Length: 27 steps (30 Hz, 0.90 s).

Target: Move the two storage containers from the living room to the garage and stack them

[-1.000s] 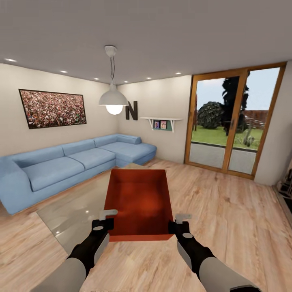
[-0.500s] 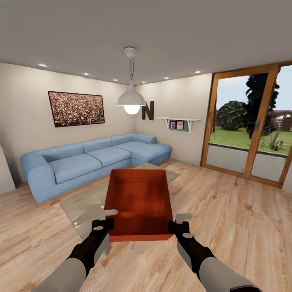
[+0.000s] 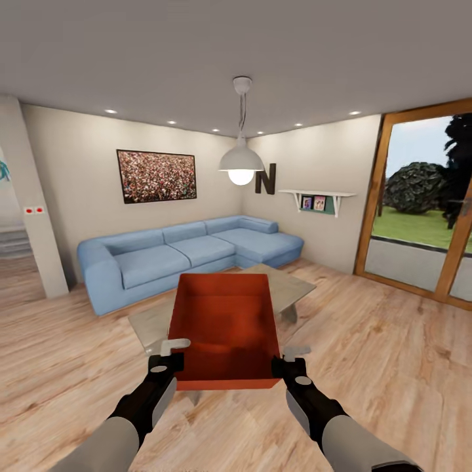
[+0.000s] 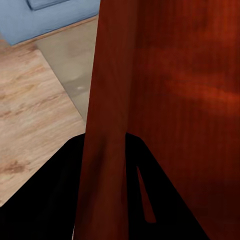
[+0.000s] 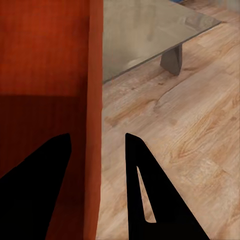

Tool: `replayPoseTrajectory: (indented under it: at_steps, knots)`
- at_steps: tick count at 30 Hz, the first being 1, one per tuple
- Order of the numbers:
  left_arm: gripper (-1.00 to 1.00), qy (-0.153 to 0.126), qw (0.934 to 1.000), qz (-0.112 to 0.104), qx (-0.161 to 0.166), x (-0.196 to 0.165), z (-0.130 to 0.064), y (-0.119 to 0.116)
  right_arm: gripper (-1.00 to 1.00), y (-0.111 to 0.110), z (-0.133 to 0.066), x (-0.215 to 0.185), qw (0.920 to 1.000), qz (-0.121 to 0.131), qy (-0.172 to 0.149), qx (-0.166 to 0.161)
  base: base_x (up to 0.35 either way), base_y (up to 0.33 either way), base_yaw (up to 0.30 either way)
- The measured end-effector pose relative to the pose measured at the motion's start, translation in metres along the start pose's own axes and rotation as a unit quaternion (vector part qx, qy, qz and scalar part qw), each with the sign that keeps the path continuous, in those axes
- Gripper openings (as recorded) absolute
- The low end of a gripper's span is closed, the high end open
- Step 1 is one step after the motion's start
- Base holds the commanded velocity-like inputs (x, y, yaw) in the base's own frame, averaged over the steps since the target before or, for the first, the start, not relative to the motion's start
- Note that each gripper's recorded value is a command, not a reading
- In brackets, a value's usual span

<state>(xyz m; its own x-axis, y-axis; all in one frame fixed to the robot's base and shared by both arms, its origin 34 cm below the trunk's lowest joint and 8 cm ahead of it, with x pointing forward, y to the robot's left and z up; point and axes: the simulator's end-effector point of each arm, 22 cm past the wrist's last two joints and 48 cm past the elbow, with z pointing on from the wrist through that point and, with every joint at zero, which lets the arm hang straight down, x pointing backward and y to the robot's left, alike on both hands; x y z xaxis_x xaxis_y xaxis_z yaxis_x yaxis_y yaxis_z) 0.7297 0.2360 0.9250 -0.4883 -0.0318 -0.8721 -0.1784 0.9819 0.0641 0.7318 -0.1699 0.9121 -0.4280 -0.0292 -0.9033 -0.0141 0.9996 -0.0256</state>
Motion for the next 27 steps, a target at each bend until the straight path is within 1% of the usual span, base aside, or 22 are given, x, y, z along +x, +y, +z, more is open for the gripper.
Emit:
replayPoseTrajectory:
  at_steps: [27]
  knots:
    - [-1.0, -0.004, 1.0, -0.001, 0.0, -0.0043, -0.0003, 0.0006, -1.0, 0.0005, 0.0001, -0.0018, 1.0, -0.002, -0.002, -0.001, 0.0, 0.0, 0.272]
